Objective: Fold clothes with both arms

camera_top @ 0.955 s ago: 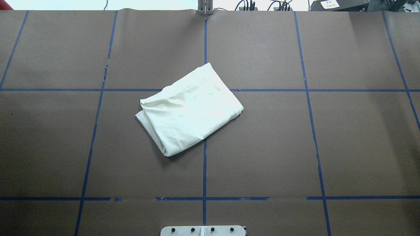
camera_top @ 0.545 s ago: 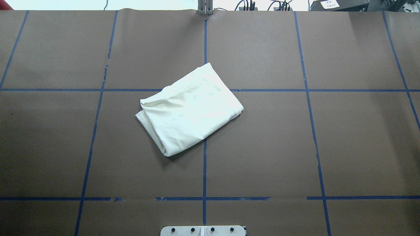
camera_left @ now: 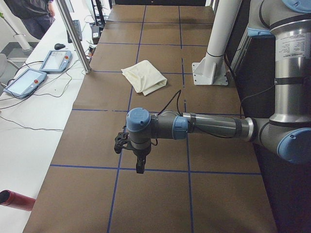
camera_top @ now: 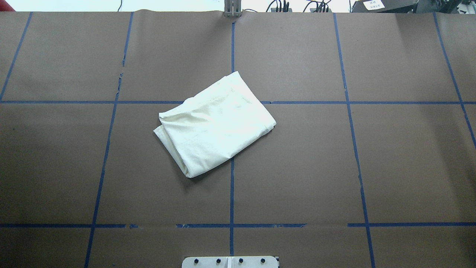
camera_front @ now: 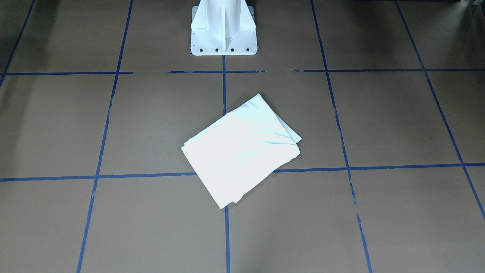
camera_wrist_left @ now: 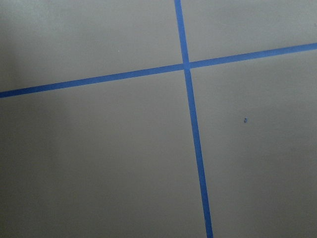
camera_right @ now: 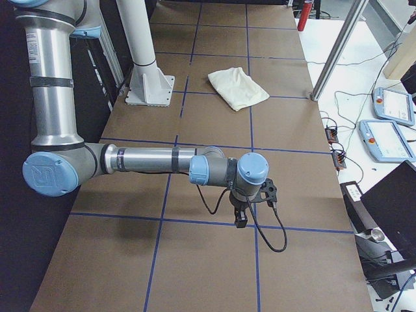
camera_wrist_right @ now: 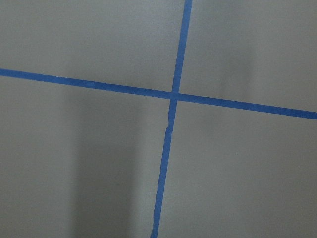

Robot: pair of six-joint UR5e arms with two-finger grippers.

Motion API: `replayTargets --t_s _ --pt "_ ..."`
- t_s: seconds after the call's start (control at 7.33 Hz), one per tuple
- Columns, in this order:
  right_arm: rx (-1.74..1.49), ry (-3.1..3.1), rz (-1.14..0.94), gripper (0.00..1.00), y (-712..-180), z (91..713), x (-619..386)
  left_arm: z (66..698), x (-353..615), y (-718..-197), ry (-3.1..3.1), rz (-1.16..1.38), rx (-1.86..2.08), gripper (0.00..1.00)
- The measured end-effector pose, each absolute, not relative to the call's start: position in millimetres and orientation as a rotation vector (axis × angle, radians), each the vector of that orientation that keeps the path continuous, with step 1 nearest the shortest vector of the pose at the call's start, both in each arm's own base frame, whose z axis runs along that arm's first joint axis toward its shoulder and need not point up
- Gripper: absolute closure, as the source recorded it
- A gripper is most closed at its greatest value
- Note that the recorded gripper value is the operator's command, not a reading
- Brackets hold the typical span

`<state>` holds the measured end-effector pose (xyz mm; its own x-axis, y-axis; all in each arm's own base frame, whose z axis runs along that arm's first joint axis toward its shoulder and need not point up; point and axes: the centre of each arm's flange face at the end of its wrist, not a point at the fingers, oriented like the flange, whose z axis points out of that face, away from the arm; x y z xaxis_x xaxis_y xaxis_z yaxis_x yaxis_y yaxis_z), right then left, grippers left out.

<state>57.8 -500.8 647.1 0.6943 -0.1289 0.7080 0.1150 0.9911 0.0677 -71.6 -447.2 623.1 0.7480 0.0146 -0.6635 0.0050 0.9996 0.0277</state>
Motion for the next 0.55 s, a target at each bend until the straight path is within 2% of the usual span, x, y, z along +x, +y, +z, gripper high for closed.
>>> replayTargets --t_s 0.55 --pt "0.026 -0.791 -0.14 0.0 -503.9 643.4 57.8 619.7 -71.6 -449.7 0.726 -0.075 0.012 0.0"
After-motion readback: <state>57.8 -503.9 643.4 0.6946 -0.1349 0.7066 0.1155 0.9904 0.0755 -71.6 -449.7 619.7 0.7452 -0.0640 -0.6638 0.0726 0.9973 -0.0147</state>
